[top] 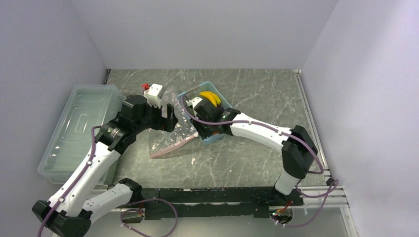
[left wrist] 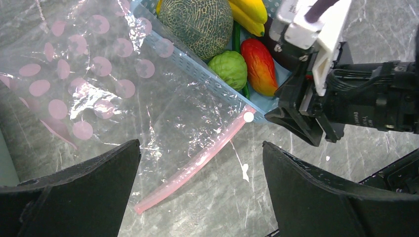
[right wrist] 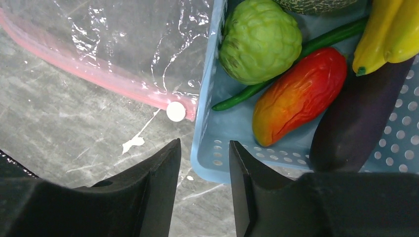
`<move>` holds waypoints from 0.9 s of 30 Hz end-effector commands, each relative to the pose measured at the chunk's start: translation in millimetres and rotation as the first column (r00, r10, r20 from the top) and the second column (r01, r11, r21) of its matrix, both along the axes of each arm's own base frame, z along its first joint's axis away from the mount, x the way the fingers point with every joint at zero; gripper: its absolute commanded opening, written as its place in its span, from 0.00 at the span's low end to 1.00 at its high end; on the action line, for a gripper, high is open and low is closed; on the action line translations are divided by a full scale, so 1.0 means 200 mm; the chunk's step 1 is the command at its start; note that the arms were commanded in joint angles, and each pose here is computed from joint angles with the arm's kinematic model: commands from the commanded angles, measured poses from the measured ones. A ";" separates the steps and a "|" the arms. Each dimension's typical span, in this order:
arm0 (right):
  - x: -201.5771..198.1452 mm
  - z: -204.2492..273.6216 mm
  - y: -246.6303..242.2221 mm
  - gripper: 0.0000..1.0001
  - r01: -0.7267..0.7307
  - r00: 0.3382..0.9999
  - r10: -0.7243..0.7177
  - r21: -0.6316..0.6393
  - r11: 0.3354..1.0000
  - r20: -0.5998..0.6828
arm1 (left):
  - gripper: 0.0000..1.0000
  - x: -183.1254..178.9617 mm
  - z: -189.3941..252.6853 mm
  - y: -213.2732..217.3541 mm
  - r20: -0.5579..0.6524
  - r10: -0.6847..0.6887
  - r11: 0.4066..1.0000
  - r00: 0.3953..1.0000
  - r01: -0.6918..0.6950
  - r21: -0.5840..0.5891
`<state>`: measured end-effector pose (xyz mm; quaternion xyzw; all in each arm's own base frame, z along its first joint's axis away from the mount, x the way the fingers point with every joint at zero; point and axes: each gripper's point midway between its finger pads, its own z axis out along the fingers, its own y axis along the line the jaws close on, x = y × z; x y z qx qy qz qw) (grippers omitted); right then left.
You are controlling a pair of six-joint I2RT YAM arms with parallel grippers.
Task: Place the food in the zip-top bag and seal the zipper
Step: Move the bin to the center of the board.
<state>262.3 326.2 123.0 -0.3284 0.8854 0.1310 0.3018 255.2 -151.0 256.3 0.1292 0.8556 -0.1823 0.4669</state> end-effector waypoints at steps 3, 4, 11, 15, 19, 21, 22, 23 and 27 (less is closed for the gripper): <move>0.02 0.02 0.07 0.43 -0.040 0.999 0.040 0.005 0.999 0.018 | 0.99 0.01 0.03 -0.02 0.024 -0.024 1.000 0.999 0.024 -0.007; 0.02 0.01 0.07 0.43 -0.040 0.999 0.040 -0.003 0.999 0.017 | 0.99 0.01 0.03 -0.02 0.022 -0.024 1.000 0.999 0.024 -0.006; 0.01 -0.06 0.08 0.39 -0.047 0.999 0.047 -0.028 0.998 -0.008 | 0.99 0.01 0.02 -0.02 0.017 -0.026 1.000 1.000 0.026 -0.005; 0.01 -0.10 0.08 0.36 -0.047 0.999 0.046 -0.037 0.998 -0.014 | 0.99 0.01 0.03 -0.02 0.020 -0.024 1.000 0.999 0.025 -0.005; 0.02 -0.12 0.08 0.33 -0.038 0.999 0.037 -0.038 0.999 -0.013 | 0.99 0.01 0.03 -0.02 0.020 -0.021 1.000 1.000 0.022 -0.006; 0.02 -0.13 0.08 0.29 -0.032 0.999 0.032 -0.040 0.999 -0.012 | 0.99 0.01 0.03 -0.02 0.023 -0.021 1.000 1.000 0.021 -0.006; 0.02 -0.13 0.08 0.27 -0.030 1.000 0.030 -0.039 0.999 -0.008 | 0.99 0.01 0.03 -0.02 0.023 -0.021 1.000 1.000 0.021 -0.005; 0.02 -0.13 0.08 0.24 -0.028 1.000 0.028 -0.038 0.999 -0.007 | 0.99 0.01 0.03 -0.02 0.022 -0.021 1.000 1.000 0.021 -0.006; 0.02 -0.14 0.07 0.20 -0.028 1.000 0.027 -0.043 0.999 -0.010 | 0.99 0.01 0.03 -0.02 0.022 -0.020 1.000 1.000 0.021 -0.005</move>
